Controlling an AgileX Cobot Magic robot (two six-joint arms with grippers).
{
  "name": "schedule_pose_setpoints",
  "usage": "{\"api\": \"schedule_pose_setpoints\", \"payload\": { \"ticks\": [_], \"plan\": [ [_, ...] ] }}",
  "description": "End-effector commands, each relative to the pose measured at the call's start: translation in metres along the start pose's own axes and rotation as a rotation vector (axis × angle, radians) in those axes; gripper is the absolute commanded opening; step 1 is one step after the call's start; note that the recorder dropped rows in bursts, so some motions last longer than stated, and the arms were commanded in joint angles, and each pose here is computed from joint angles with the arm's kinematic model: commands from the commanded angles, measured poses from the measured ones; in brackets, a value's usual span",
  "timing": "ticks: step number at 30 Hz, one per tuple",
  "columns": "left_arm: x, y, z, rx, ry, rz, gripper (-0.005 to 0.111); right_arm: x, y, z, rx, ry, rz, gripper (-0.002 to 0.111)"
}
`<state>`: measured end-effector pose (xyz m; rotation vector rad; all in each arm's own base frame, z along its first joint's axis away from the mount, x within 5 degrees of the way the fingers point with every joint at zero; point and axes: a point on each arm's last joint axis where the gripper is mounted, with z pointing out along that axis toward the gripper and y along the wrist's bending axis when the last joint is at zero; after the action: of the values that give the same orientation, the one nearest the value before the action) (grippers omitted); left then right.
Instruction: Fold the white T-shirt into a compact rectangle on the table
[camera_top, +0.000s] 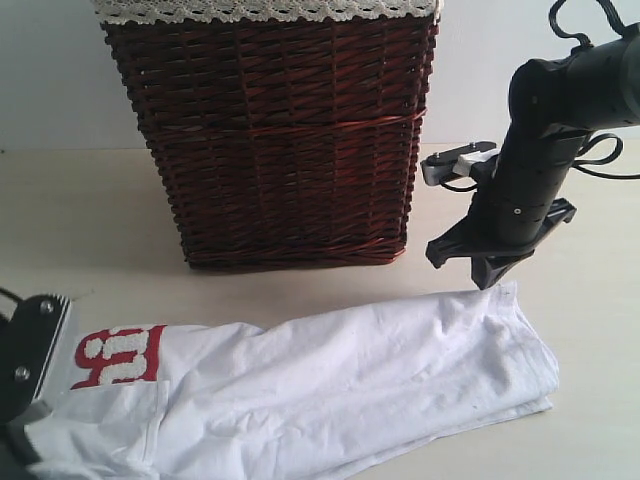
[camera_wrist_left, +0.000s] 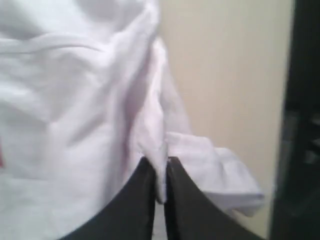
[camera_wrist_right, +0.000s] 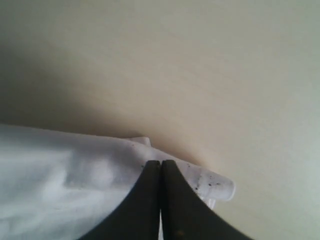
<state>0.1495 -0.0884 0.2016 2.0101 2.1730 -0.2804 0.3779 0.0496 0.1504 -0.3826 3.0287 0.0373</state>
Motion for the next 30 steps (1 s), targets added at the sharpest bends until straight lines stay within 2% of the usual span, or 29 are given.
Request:
{"api": "schedule_pose_setpoints", "payload": {
  "ticks": [1,4,6,8,11,14,17,21,22,23,27,30],
  "plan": [
    [-0.013,0.028,-0.011,-0.291,-0.090,0.019,0.022,0.002,0.001,-0.004,-0.022,-0.002,0.013,0.000],
    [-0.018,0.042,-0.010,-0.403,-0.137,0.016,0.040,0.003,0.001,-0.004,-0.024,0.006,0.011,0.000],
    [-0.019,0.048,-0.005,-0.416,-0.137,0.011,0.048,0.003,0.002,-0.004,-0.024,0.011,0.009,0.000],
    [-0.019,0.051,0.002,-0.398,-0.129,-0.004,0.052,0.003,0.002,-0.004,-0.025,0.013,0.009,0.000],
    [-0.019,0.055,0.011,-0.368,-0.137,-0.111,0.051,0.004,0.002,-0.004,-0.025,0.018,0.009,0.000],
    [-0.018,0.055,0.012,-0.351,-0.167,-0.293,0.051,0.004,0.002,-0.004,-0.027,0.026,0.009,0.000],
    [-0.010,0.052,0.014,-0.290,-0.132,-0.491,0.050,0.005,0.002,-0.004,-0.031,0.030,0.005,0.000],
    [0.002,0.057,0.018,-0.231,-0.125,-0.835,0.034,0.005,0.003,-0.004,-0.037,0.029,-0.005,0.000],
    [0.004,0.058,0.019,-0.189,-0.124,-0.926,0.031,0.004,0.003,-0.004,-0.040,0.026,-0.007,0.000],
    [0.006,0.060,0.020,-0.141,-0.113,-0.964,0.030,0.004,0.003,-0.004,-0.042,0.023,-0.005,0.000],
    [0.005,0.068,0.029,-0.033,-0.101,-0.957,0.035,0.003,0.003,-0.004,-0.041,0.015,-0.005,0.000],
    [-0.004,0.080,0.031,-0.018,-0.139,-0.842,0.040,0.003,0.003,-0.004,-0.041,0.015,-0.005,0.000]
  ]
}}
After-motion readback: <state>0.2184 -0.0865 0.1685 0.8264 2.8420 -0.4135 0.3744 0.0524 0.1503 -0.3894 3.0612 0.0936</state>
